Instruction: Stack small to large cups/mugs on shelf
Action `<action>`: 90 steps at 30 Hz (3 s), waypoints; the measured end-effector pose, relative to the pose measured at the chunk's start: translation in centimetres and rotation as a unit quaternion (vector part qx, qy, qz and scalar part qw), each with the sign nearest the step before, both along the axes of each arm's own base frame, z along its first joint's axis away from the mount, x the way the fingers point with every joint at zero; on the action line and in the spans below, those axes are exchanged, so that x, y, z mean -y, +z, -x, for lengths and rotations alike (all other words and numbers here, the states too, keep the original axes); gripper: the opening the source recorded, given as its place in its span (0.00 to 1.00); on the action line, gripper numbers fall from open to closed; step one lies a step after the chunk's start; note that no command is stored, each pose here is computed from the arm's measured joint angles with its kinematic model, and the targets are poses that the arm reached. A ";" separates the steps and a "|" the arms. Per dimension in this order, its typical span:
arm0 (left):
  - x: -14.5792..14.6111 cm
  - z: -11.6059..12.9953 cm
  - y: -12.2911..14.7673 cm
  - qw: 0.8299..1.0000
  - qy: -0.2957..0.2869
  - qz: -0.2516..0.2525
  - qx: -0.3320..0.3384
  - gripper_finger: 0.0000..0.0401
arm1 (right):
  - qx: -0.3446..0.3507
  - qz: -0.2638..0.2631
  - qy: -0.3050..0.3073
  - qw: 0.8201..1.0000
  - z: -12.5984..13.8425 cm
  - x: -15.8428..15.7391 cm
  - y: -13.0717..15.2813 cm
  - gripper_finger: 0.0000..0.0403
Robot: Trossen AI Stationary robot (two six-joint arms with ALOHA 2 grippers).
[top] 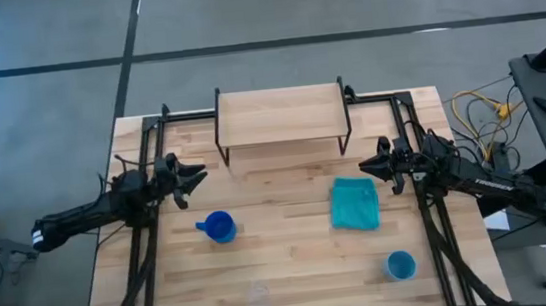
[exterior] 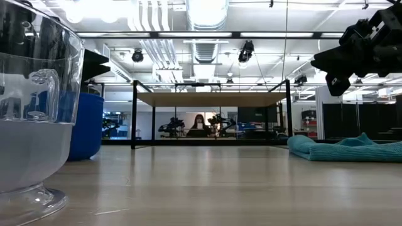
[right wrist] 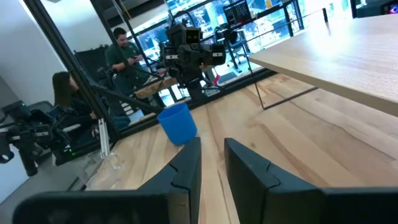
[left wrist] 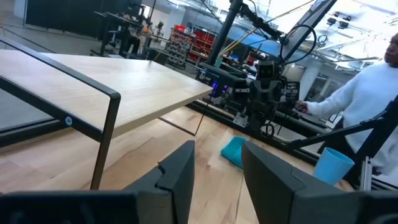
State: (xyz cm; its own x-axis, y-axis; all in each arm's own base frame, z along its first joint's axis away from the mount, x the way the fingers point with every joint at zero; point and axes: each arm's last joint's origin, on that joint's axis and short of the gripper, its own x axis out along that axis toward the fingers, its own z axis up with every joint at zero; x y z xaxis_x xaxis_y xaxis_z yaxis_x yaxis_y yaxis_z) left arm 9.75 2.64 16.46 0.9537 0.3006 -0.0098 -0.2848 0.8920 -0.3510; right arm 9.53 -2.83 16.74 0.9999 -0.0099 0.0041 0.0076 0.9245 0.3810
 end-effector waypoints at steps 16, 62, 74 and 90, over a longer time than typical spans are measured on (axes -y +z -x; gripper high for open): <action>0.0 0.0 0.0 1.000 0.000 0.000 0.000 0.30 | 0.000 0.000 0.000 1.000 0.0 0.0 0.0 0.16; 0.0 0.0 0.0 1.000 0.000 0.000 0.000 0.30 | 0.014 0.006 -0.001 1.000 0.0 0.0 0.3 0.16; -0.1 0.0 0.1 1.000 0.016 -0.004 0.002 0.30 | 0.025 -0.031 -0.015 0.999 0.0 0.1 0.5 0.16; 0.5 1.0 8.7 0.998 -0.045 -0.032 -0.024 0.30 | 0.211 -0.167 -0.032 0.963 0.7 0.2 3.9 0.16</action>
